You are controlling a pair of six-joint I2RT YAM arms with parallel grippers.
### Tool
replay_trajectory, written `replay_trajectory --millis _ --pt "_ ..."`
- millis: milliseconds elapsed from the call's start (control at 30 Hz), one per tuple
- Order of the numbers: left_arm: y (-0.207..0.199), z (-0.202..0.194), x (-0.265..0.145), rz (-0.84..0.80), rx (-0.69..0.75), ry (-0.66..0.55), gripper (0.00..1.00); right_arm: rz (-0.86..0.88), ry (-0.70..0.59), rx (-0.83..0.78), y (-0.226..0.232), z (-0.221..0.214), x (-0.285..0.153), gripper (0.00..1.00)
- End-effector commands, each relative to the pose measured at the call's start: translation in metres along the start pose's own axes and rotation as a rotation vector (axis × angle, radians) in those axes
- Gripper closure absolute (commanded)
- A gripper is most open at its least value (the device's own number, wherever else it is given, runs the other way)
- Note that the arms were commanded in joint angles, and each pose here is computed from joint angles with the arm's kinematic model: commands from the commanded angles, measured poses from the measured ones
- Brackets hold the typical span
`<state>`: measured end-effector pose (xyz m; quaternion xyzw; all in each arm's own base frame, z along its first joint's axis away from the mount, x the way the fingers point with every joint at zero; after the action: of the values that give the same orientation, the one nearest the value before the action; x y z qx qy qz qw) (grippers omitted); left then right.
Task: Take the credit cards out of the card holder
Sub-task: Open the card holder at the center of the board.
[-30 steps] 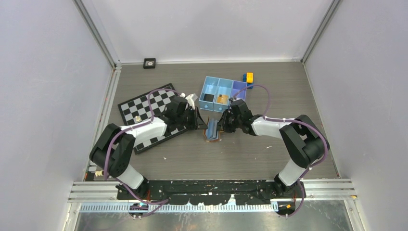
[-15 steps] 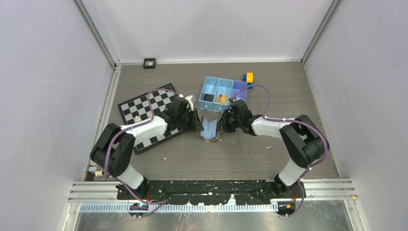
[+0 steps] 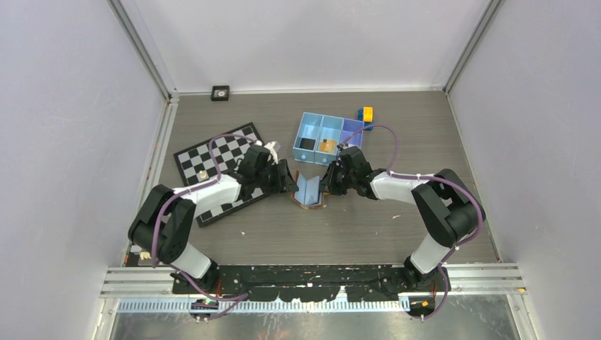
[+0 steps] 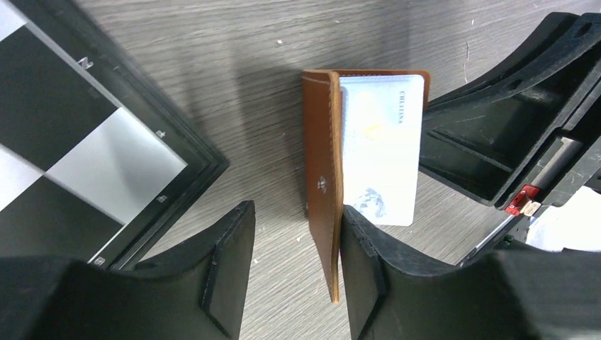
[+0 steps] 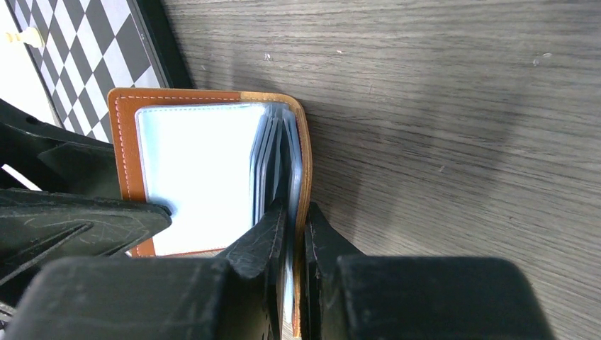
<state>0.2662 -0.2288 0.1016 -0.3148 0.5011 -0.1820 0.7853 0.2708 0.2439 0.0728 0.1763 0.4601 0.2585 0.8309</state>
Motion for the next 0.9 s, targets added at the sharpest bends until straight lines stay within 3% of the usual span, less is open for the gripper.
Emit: replay_trajectory --millis 0,300,400,600,867 --pt "-0.016 0.013 -0.016 -0.119 0.004 -0.103 0.51 -0.001 -0.023 -0.02 0.002 0.006 0.002 0.89" --pt "-0.011 0.009 0.0 -0.109 -0.026 -0.031 0.49 -0.018 -0.033 -0.031 0.002 0.007 -0.004 0.9" --pt "-0.01 0.008 0.002 -0.115 -0.031 -0.019 0.5 -0.062 -0.035 -0.036 -0.001 0.009 -0.01 0.84" --pt "-0.006 0.008 0.009 -0.098 -0.043 0.001 0.84 -0.044 -0.08 -0.038 0.008 0.014 -0.031 0.67" --pt "0.002 0.007 0.019 -0.061 -0.063 0.03 0.99 0.03 -0.119 -0.047 0.019 0.018 -0.04 0.62"
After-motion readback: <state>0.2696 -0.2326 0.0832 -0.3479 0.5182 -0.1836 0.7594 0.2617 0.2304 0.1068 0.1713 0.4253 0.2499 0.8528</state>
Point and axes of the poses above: each gripper's point midway between its finger pads, its own x axis out along the fingers, its own y axis along the line the jaws close on, z = x × y, the point moved 5 cm from there along -x, back along the fingers, and after that the axes turned 14 degrees about -x, right-handed, at the moved point
